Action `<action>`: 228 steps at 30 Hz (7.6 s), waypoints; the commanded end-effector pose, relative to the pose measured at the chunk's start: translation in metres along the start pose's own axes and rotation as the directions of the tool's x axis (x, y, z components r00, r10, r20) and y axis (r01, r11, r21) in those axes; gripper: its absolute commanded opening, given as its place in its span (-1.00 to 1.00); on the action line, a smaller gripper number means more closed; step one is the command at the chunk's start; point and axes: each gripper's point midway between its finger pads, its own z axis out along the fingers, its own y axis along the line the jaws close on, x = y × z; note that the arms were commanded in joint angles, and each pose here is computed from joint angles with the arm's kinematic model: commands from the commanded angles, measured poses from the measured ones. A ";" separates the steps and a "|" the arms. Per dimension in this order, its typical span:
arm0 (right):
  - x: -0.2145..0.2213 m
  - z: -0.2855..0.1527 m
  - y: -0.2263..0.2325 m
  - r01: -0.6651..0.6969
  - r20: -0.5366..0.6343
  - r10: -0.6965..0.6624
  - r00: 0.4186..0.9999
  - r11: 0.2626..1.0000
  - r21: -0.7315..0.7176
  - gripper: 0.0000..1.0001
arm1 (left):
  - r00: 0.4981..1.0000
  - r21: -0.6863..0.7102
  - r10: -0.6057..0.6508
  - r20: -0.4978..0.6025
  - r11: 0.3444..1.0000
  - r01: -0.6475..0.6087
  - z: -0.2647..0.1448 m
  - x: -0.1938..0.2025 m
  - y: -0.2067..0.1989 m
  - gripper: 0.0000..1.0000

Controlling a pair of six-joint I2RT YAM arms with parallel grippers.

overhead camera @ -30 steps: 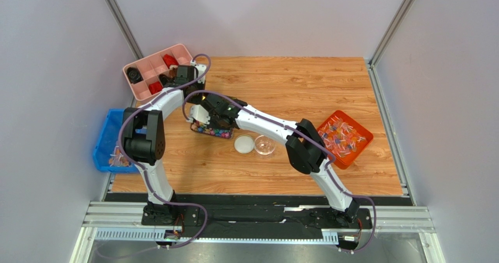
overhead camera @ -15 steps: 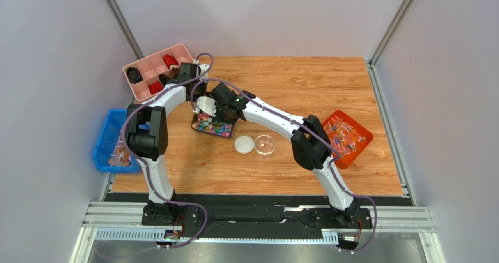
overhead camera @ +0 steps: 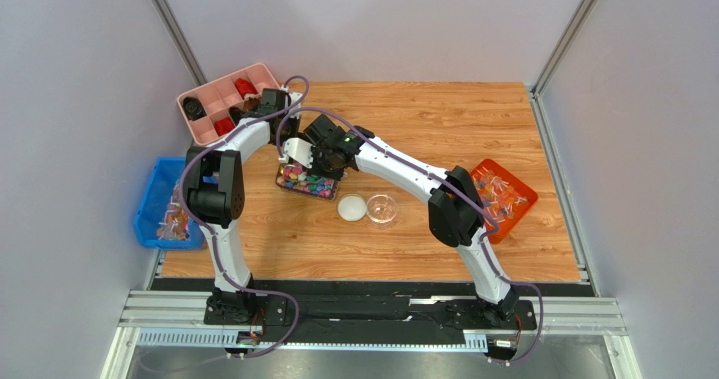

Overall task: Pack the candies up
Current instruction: Scoop the fake candies from the storage box, then place the fake candies in the packing bottle, then scoop the fake candies from the storage box.

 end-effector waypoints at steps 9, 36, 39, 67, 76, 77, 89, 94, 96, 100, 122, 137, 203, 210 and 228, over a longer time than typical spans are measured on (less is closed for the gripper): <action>-0.015 -0.091 -0.017 -0.052 0.153 0.053 0.987 0.999 -0.005 -1.00 | 0.999 0.038 0.016 0.034 0.999 -0.017 -0.004 -0.018 -0.006 -1.00; 0.160 -0.187 0.056 -0.050 -0.217 0.053 0.975 0.999 0.022 -1.00 | 0.999 0.031 0.019 0.032 0.999 -0.020 -0.004 -0.018 -0.005 -1.00; 0.173 -0.191 0.055 -0.038 -0.274 0.049 0.960 0.998 0.046 -1.00 | 0.999 0.027 0.020 0.033 0.999 -0.021 -0.004 -0.018 -0.004 -1.00; 0.192 -0.183 0.047 0.088 -0.510 -0.039 0.859 0.994 0.072 -1.00 | 0.999 0.023 0.023 0.029 0.999 -0.024 -0.004 -0.017 -0.003 -1.00; 0.197 -0.183 0.046 0.130 -0.550 -0.057 0.833 0.987 0.095 -1.00 | 0.999 0.031 0.022 0.032 0.999 -0.023 -0.003 -0.017 -0.005 -1.00; 0.195 -0.183 0.047 0.136 -0.550 -0.062 0.833 0.986 0.095 -1.00 | 0.999 0.029 0.023 0.030 0.999 -0.024 -0.003 -0.017 -0.005 -1.00; 0.186 -0.191 0.036 0.175 -0.531 -0.060 0.845 0.970 0.168 -1.00 | 0.999 0.037 0.021 0.028 0.999 -0.022 -0.002 -0.016 -0.006 -1.00; 0.158 -0.200 0.008 0.189 -0.470 -0.033 0.882 0.939 0.287 -1.00 | 0.999 0.054 0.018 0.032 0.998 -0.020 -0.002 -0.017 -0.009 -1.00; 0.146 -0.203 -0.011 0.220 -0.474 -0.028 0.880 0.909 0.355 -1.00 | 0.999 0.069 0.018 0.035 0.997 -0.021 -0.003 -0.017 -0.012 -1.00; 0.119 -0.196 -0.041 0.250 -0.457 -0.020 0.889 0.858 0.448 -1.00 | 0.999 0.080 0.020 0.041 0.996 -0.023 -0.004 -0.019 -0.014 -1.00; 0.035 -0.199 -0.033 0.059 -0.120 -0.016 0.993 0.931 0.360 -1.00 | 0.987 0.517 0.013 -0.161 0.853 0.073 -0.019 -0.003 -0.048 -1.00; 0.023 -0.185 -0.035 0.134 -0.160 -0.076 0.984 0.908 0.398 -1.00 | 0.982 0.226 0.027 -0.184 0.974 0.016 -0.017 0.011 -0.003 -1.00; 0.010 -0.003 0.004 0.679 -0.575 -0.540 0.614 0.733 0.036 -1.00 | 0.998 0.039 0.057 -0.033 0.998 -0.056 -0.014 -0.001 -0.012 -1.00; 0.011 0.018 0.018 0.601 -0.531 -0.483 0.696 0.797 0.063 -1.00 | 0.998 0.033 0.055 -0.037 0.998 -0.054 -0.014 0.001 -0.011 -1.00; -0.022 0.041 0.033 0.571 -0.462 -0.436 0.773 0.795 0.205 -1.00 | 0.998 0.020 0.056 -0.032 0.998 -0.055 -0.015 0.000 -0.009 -1.00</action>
